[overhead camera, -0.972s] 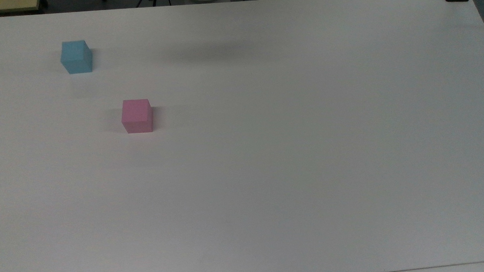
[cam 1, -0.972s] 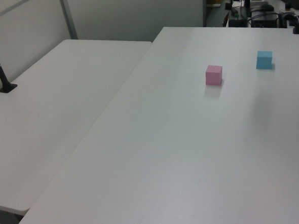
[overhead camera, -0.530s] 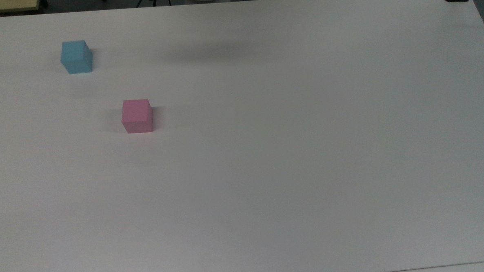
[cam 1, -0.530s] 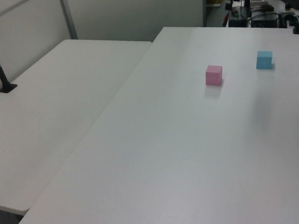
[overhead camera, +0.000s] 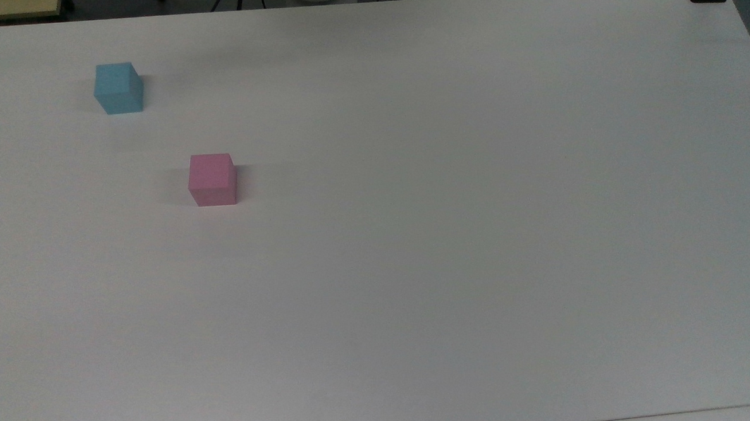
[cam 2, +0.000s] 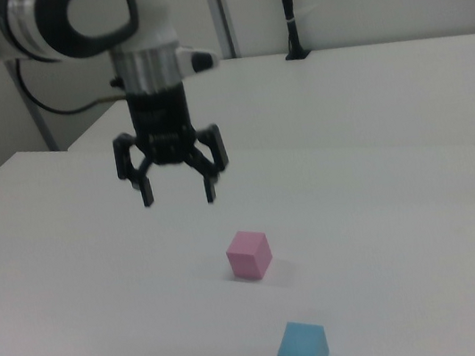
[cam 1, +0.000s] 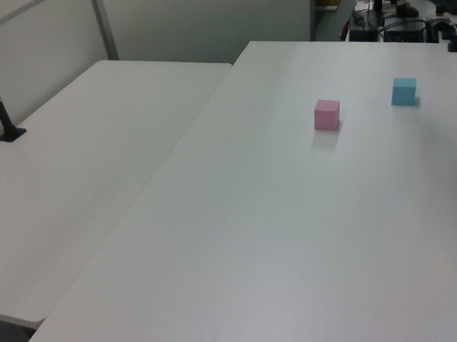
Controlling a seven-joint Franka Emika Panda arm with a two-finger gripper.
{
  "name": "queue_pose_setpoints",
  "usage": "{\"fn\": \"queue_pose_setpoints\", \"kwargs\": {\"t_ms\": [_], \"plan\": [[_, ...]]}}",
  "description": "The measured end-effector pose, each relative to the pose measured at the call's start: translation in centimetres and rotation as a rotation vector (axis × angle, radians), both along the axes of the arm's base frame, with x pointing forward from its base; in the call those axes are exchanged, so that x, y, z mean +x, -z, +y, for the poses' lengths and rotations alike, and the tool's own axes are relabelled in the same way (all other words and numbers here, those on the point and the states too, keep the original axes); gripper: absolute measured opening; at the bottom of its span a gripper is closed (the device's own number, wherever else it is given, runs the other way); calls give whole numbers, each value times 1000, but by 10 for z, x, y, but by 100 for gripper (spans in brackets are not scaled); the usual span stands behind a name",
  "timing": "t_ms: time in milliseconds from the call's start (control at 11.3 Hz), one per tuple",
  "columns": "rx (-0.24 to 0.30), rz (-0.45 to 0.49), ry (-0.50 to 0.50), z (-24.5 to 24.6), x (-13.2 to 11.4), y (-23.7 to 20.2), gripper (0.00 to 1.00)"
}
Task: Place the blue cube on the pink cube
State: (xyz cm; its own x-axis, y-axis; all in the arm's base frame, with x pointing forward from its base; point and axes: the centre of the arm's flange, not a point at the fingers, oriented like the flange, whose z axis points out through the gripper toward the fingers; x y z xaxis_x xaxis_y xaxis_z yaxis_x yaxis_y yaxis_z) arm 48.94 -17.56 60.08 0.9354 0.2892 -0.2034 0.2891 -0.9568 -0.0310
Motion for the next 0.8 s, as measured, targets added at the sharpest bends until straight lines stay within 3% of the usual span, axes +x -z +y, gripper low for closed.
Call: {"fn": "queue_pose_setpoints", "kwargs": {"t_ms": [177, 265, 619, 796], "plan": [[23, 69, 23, -27, -14, 38, 100], [14, 59, 39, -41, -16, 62, 100], [-50, -112, 60, -101, -23, 163, 100], [-65, -130, 51, -121, -27, 187, 100]]}}
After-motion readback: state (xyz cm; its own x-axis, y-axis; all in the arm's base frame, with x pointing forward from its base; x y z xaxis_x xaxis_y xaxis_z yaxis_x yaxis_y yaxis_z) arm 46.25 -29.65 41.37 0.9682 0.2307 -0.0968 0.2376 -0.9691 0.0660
